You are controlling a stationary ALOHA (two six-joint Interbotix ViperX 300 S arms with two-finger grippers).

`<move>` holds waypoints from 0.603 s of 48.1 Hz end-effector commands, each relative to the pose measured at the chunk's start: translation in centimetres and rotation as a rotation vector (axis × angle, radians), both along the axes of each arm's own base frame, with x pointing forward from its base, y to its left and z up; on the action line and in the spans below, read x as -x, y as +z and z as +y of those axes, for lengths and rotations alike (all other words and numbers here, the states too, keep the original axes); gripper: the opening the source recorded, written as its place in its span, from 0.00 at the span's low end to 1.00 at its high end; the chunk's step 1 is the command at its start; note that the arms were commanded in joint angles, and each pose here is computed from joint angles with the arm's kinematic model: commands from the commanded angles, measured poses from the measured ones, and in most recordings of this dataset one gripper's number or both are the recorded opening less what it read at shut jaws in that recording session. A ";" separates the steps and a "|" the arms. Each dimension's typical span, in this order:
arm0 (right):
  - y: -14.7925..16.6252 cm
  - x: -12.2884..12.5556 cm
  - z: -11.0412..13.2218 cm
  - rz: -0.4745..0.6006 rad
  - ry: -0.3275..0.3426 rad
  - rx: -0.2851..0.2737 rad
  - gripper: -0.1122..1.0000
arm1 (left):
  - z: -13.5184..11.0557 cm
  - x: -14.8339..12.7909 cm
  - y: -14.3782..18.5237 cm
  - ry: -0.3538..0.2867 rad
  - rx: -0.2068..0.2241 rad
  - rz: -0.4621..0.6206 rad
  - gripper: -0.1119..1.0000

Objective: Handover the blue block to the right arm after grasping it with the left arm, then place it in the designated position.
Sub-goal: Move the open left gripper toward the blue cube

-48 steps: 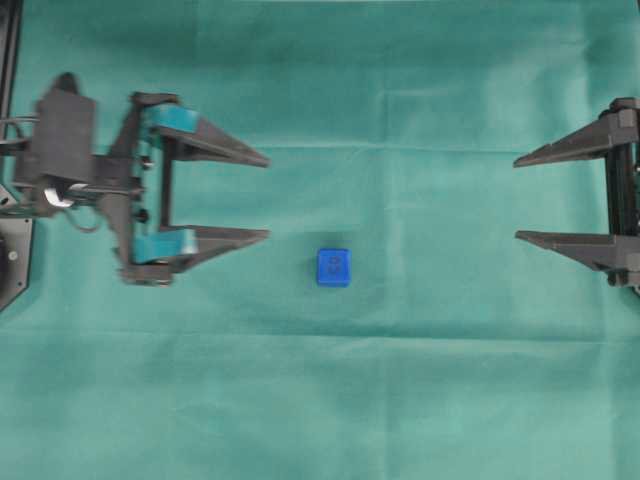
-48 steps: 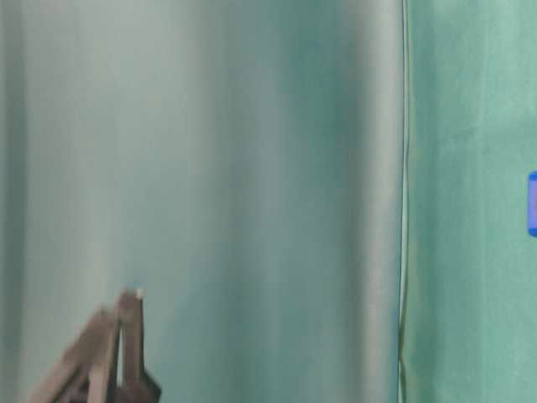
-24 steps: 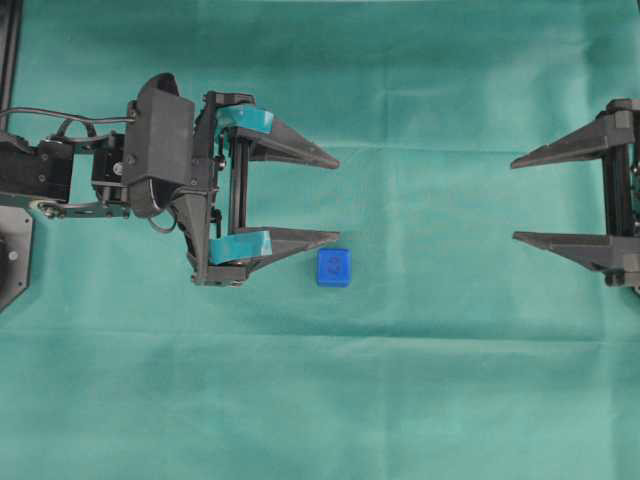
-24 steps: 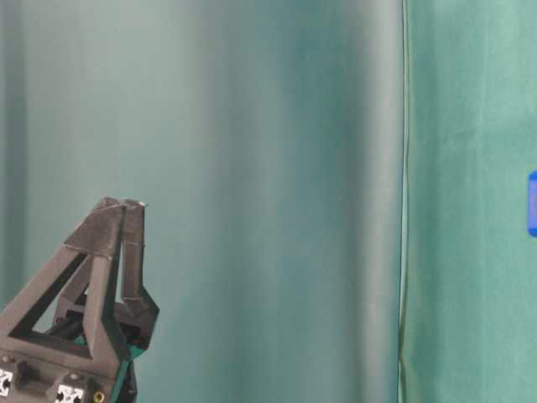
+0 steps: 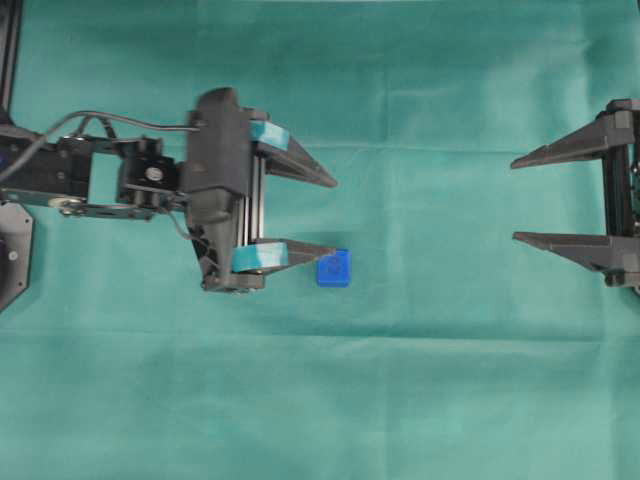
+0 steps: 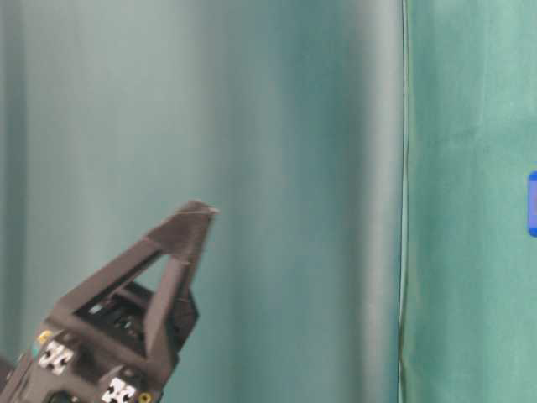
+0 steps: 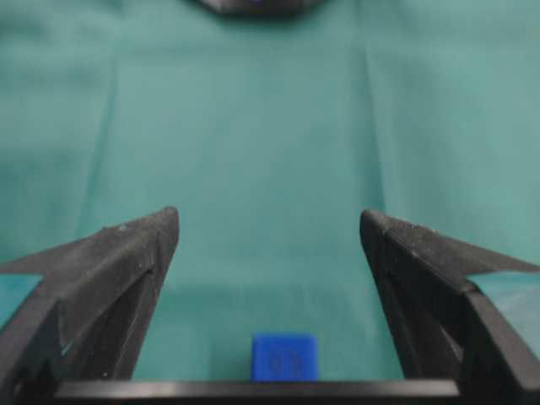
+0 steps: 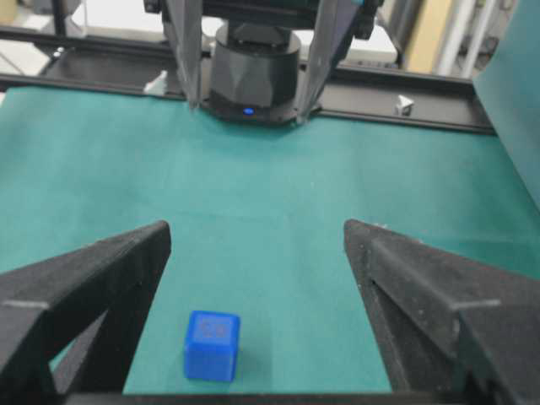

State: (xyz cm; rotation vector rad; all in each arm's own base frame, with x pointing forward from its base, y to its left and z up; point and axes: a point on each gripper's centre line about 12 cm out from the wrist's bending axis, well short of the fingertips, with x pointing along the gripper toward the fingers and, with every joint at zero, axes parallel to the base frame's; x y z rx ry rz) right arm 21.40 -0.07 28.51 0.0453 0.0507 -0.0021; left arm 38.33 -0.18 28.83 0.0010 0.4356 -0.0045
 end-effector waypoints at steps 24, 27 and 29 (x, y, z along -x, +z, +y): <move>0.8 -0.3 0.0 -0.017 -0.001 0.000 0.94 | -0.7 -1.4 0.4 -0.008 0.010 0.345 1.00; 0.7 -0.4 0.0 -0.014 -0.001 0.000 0.94 | -0.7 -1.4 0.3 -0.008 0.010 0.347 1.00; 0.7 -0.4 0.0 -0.012 -0.001 0.000 0.94 | -0.7 -1.3 0.3 -0.008 0.010 0.347 1.00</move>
